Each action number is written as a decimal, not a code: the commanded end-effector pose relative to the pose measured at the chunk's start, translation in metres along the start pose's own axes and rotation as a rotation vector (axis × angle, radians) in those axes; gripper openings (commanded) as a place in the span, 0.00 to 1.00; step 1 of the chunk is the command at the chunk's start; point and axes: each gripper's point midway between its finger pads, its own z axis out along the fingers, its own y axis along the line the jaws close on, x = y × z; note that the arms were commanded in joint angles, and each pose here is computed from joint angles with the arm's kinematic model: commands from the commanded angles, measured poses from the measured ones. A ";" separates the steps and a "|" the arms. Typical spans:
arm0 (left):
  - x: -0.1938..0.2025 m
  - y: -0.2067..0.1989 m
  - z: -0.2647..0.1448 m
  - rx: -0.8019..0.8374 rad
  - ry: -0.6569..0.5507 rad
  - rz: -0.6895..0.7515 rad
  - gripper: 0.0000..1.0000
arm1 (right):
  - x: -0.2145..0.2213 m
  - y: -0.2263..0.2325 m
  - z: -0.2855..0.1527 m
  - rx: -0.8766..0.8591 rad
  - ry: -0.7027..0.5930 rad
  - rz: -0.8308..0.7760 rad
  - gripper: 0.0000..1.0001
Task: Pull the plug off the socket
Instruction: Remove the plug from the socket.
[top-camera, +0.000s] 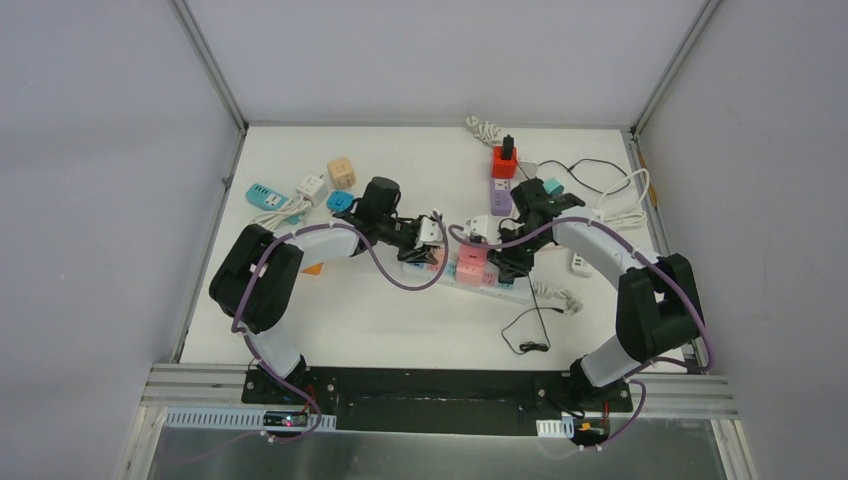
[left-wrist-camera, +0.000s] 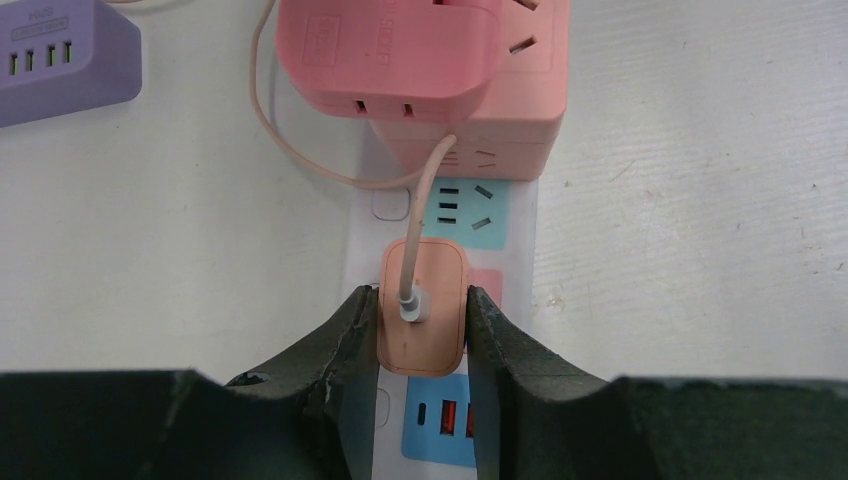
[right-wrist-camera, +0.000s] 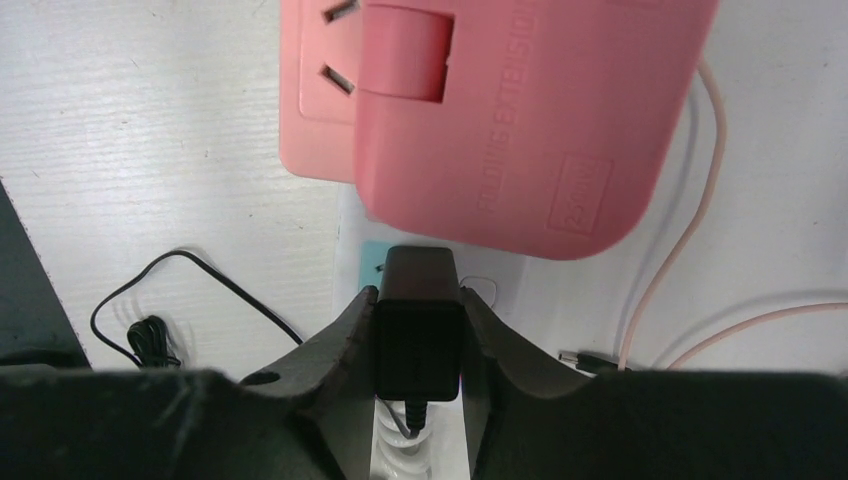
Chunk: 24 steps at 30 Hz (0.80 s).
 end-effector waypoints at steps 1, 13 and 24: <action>0.018 -0.005 0.003 0.008 0.057 -0.015 0.00 | -0.055 0.015 0.011 -0.042 -0.065 -0.070 0.00; 0.018 -0.005 0.003 0.009 0.055 -0.010 0.00 | 0.004 0.009 -0.016 -0.016 -0.116 0.001 0.00; 0.017 -0.005 0.003 0.009 0.055 -0.005 0.00 | -0.068 0.011 0.003 -0.018 -0.074 -0.042 0.00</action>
